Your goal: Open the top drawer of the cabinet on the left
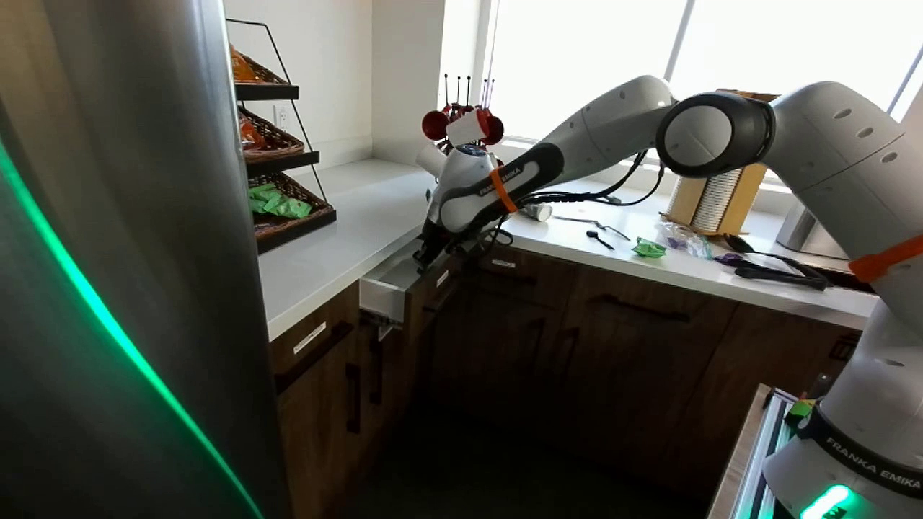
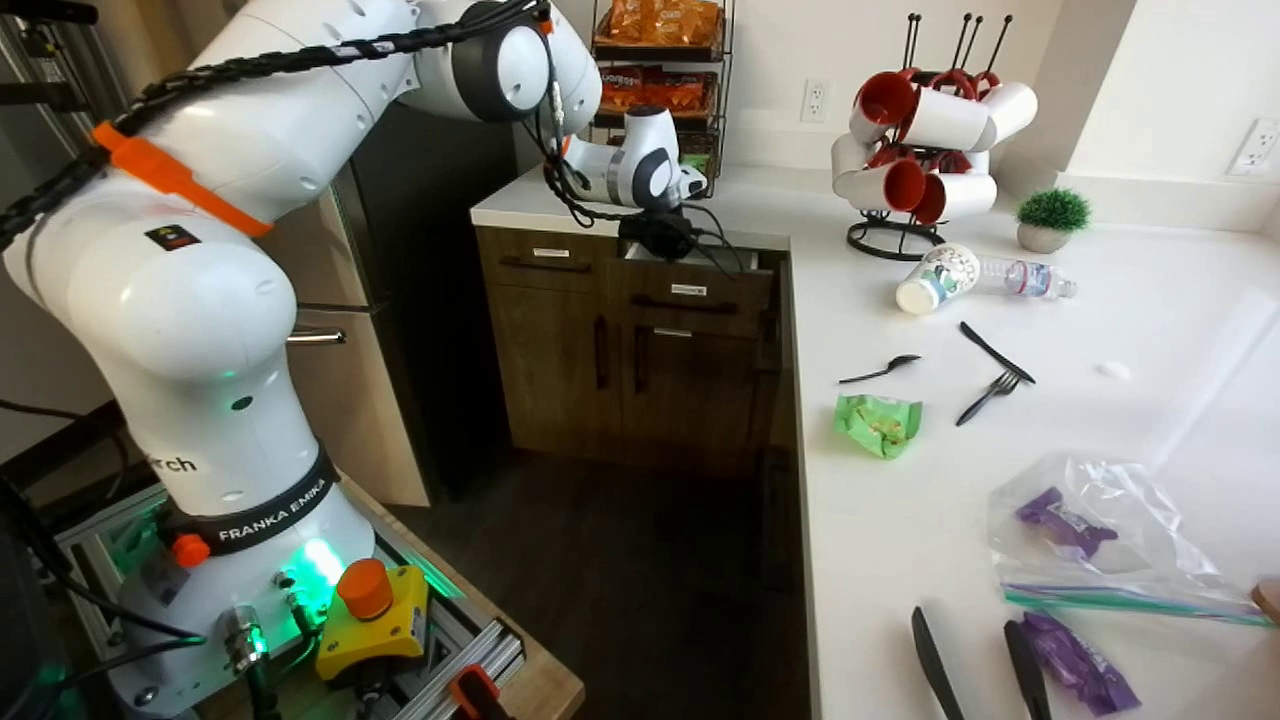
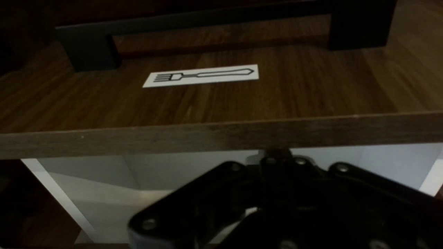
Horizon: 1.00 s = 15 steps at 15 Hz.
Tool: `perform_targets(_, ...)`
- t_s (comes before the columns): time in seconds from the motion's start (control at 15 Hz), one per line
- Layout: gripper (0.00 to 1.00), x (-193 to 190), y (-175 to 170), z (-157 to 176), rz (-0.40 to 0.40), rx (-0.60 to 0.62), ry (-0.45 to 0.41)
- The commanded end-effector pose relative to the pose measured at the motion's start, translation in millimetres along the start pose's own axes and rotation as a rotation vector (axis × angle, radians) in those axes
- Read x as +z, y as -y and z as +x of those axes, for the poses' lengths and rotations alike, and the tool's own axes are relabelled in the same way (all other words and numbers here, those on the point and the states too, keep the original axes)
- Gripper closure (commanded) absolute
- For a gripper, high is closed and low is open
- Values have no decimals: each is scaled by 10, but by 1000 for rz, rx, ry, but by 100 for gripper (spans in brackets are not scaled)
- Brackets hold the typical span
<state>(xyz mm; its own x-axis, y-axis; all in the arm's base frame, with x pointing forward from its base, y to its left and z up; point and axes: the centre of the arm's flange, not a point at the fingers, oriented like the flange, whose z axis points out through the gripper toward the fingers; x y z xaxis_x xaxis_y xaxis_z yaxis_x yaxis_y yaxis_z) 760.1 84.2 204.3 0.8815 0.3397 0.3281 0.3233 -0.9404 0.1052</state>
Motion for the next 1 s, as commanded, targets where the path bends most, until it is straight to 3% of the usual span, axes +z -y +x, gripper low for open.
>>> perform_targets(0.0,100,-121,44,-104,-38,17,169)
perform_targets(0.33,100,-293,73,-167,-42,83,285)
perform_targets(0.93,100,-261,59,-57,-57,126,200)
